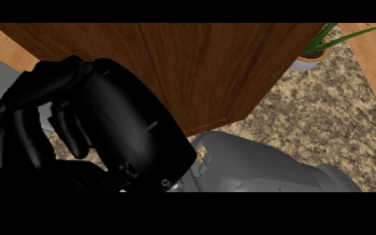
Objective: Pick up the wine, place it into the cabinet and close the cabinet
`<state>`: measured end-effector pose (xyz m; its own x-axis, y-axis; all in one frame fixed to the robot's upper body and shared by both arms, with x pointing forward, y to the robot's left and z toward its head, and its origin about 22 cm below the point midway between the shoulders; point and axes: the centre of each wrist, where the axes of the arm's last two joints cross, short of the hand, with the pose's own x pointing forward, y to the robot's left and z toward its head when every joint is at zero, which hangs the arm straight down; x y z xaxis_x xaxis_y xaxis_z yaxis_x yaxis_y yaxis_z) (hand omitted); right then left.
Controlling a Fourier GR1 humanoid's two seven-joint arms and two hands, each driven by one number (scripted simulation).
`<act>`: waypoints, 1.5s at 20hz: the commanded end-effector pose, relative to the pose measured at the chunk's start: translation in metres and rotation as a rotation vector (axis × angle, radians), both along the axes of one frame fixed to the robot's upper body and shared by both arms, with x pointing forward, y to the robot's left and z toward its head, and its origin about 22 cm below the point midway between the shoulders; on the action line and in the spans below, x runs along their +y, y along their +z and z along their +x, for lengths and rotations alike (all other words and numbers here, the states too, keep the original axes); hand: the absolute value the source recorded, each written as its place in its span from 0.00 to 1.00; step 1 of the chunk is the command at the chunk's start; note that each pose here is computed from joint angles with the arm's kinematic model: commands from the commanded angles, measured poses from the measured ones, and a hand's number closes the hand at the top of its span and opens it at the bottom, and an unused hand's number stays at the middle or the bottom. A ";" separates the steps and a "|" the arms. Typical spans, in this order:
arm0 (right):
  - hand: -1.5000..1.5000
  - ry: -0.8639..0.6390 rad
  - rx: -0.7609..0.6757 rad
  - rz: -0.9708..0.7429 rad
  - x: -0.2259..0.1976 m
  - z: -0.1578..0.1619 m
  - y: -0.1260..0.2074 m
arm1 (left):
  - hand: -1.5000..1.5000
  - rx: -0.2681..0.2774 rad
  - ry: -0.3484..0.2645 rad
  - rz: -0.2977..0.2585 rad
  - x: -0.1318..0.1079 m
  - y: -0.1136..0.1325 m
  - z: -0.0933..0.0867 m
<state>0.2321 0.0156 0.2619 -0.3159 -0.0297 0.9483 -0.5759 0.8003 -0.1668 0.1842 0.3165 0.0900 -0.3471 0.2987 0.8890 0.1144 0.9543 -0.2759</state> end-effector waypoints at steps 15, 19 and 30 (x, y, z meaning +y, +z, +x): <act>1.00 -0.181 -0.010 -0.084 -0.018 0.140 -0.020 | 0.00 -0.012 0.026 0.019 0.007 0.007 0.005; 1.00 -0.198 -0.036 -0.082 -0.032 0.157 -0.016 | 0.00 -0.022 0.012 0.016 0.002 0.002 0.013; 1.00 -0.259 -0.105 -0.143 -0.052 0.170 -0.015 | 0.00 0.005 0.026 0.019 0.003 0.001 0.017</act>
